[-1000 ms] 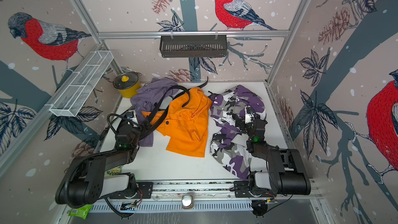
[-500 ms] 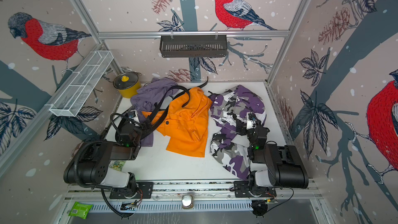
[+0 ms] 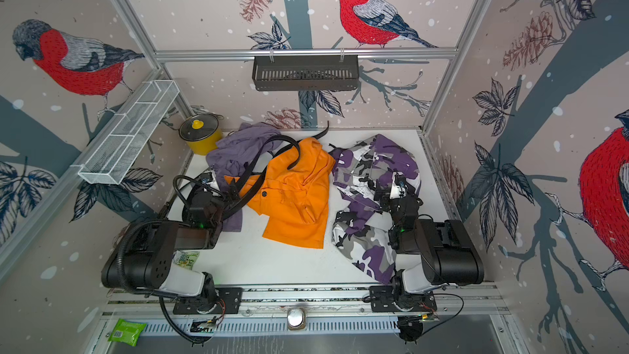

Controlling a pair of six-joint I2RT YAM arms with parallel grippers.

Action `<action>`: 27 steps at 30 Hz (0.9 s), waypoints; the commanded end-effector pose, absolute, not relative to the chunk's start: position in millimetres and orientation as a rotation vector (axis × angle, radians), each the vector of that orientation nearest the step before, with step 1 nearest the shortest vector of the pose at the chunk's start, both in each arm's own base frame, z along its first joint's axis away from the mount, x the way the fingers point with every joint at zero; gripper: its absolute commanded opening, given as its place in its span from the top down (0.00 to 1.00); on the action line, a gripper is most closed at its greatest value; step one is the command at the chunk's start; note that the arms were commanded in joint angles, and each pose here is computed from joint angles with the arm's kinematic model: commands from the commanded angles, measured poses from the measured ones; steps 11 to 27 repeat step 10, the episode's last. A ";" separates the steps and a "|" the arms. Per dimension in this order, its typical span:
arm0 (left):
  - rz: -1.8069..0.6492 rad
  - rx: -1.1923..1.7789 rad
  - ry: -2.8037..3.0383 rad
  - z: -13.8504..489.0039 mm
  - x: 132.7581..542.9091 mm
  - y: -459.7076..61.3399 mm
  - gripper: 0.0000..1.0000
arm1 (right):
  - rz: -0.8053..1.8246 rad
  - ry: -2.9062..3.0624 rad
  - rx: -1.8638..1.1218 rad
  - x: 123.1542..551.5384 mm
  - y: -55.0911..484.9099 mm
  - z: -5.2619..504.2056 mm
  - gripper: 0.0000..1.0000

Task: Remove the belt from the trousers
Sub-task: Reset both arms

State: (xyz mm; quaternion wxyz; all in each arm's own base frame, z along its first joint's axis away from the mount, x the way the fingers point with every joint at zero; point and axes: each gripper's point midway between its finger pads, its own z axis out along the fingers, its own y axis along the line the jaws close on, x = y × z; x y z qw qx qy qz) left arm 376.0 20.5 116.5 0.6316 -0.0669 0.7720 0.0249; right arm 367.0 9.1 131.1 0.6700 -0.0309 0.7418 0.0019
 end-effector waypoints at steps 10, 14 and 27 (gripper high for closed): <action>0.056 -0.159 1.745 122.5 378.5 21.9 0.03 | -0.039 1.707 0.017 371.5 -3.9 126.0 0.01; 0.056 -0.159 1.745 122.5 378.5 21.9 0.03 | -0.039 1.707 0.017 371.5 -3.9 126.0 0.01; 0.056 -0.159 1.745 122.5 378.5 21.9 0.03 | -0.039 1.707 0.017 371.5 -3.9 126.0 0.01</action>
